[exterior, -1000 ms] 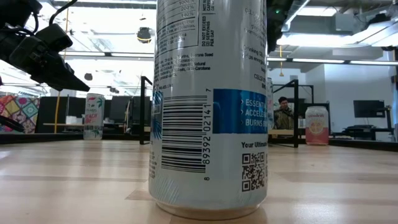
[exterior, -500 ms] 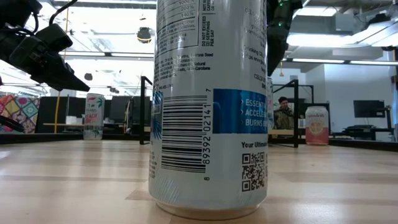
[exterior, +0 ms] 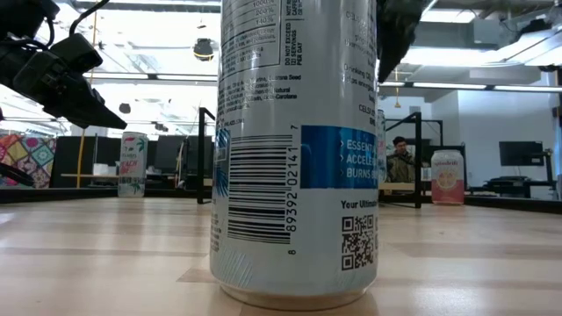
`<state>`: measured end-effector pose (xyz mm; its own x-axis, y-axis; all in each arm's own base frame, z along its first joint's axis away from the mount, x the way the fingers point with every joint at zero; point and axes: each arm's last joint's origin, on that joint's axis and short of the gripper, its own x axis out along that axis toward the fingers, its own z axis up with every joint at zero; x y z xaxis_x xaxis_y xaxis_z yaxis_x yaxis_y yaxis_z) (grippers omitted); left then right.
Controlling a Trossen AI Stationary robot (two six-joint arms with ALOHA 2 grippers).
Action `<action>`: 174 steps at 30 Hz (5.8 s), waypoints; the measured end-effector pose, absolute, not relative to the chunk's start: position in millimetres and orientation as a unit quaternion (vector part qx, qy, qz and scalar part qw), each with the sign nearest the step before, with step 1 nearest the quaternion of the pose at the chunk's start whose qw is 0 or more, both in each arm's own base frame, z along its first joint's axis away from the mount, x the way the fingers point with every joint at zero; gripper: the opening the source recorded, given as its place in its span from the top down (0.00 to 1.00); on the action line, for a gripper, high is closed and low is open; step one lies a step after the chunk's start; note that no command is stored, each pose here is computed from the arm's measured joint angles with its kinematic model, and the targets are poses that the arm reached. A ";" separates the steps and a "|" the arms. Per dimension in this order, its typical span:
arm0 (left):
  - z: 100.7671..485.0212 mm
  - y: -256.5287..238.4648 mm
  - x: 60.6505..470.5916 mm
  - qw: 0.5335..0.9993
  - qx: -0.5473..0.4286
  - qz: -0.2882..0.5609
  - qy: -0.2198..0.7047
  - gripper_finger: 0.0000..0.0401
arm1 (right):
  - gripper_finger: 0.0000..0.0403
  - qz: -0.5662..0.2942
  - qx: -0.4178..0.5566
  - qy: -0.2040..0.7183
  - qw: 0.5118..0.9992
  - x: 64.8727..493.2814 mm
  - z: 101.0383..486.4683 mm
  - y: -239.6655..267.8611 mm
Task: Place canned beverage on shelf
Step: Put the red black soda can on the shelf aligned with the other red black soda cans
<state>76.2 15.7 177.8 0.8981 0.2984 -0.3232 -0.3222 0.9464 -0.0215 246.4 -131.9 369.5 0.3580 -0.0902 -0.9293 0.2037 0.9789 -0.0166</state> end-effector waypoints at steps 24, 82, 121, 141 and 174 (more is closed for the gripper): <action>178.1 18.9 75.1 0.963 -0.025 0.216 0.157 0.97 | 1.00 0.005 -0.023 0.169 0.985 265.5 313.8 48.0; 284.7 23.0 188.3 0.998 -0.012 0.015 0.059 0.88 | 1.00 0.013 -0.059 0.196 0.979 283.4 297.5 29.7; 217.9 -34.3 367.0 0.949 0.070 -0.207 0.226 0.16 | 1.00 -0.009 -0.086 0.305 0.949 263.0 285.1 31.8; 206.3 -34.5 367.3 0.940 0.079 -0.213 0.253 0.16 | 1.00 -0.011 -0.083 0.289 0.954 265.1 287.7 30.7; 224.9 -23.9 369.1 0.947 0.059 -0.196 0.246 0.30 | 1.00 -0.014 -0.071 0.290 0.954 265.0 287.4 30.7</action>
